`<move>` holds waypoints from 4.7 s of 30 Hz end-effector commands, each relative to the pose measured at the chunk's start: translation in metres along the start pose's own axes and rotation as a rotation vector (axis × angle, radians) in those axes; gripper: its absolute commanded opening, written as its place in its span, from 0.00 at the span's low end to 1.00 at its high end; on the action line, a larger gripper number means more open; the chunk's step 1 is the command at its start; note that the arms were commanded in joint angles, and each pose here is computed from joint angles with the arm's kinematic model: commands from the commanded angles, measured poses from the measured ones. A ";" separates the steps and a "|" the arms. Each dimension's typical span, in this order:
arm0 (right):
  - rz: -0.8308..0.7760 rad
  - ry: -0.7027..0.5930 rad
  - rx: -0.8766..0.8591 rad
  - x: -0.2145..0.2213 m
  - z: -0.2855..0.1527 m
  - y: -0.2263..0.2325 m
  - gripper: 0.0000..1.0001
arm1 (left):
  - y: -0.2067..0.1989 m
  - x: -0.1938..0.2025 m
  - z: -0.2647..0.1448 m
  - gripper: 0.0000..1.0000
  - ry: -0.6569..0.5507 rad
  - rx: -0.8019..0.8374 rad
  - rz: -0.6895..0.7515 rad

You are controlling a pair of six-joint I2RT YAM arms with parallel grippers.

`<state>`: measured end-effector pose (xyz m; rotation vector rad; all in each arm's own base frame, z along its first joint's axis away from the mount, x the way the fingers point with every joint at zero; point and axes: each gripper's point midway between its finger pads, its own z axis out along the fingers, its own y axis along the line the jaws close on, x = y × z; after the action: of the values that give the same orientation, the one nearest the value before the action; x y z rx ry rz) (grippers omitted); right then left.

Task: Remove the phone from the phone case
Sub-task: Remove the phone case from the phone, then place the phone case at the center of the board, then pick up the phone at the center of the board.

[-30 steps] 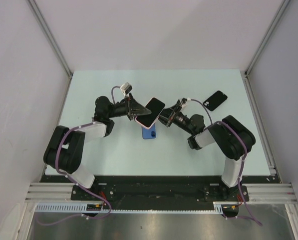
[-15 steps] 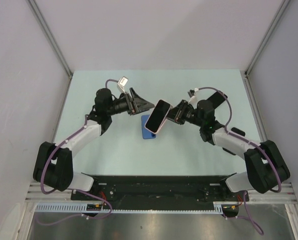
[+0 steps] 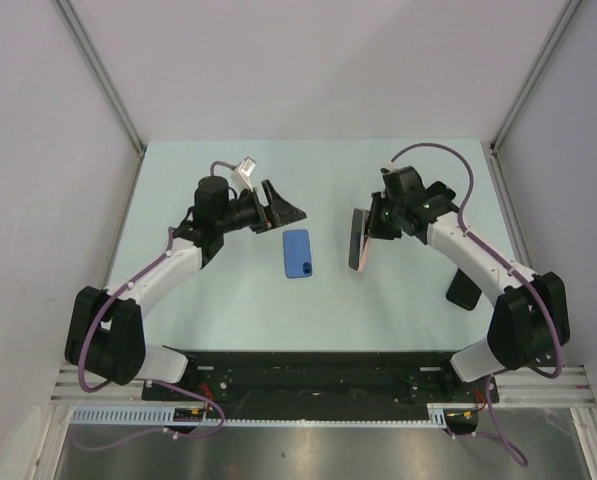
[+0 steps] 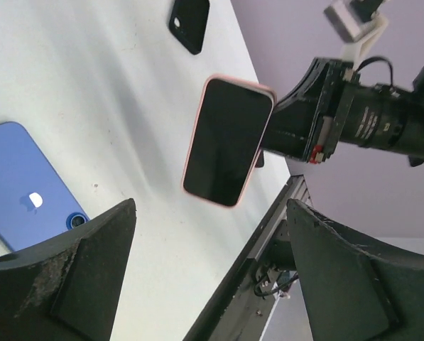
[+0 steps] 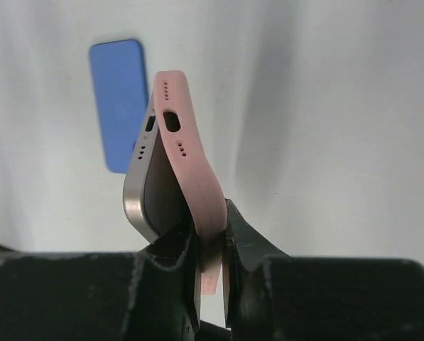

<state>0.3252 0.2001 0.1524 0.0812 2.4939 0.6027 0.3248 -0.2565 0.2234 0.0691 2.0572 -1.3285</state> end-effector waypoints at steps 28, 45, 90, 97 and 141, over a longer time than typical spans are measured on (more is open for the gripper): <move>-0.182 0.407 0.525 0.108 0.102 -0.101 0.28 | 0.022 0.049 0.038 0.88 0.108 -0.118 -0.099; -0.172 0.471 0.554 0.143 0.105 -0.131 0.38 | 0.047 0.086 0.095 0.80 0.247 -0.227 -0.267; -0.121 0.308 0.435 0.120 0.097 -0.095 0.35 | 0.062 0.096 0.117 0.80 0.267 -0.355 -0.496; -0.002 0.186 0.355 0.085 0.078 -0.100 0.00 | 0.061 0.086 0.097 0.79 0.231 -0.352 -0.449; 0.439 0.071 0.658 0.071 -0.011 -0.286 0.94 | 0.040 0.079 0.025 0.81 0.233 -0.258 -0.171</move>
<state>0.2746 -0.0774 0.0201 0.9176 2.6065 -0.2327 0.2973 -0.2774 0.1387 -0.1279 2.4733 -1.1536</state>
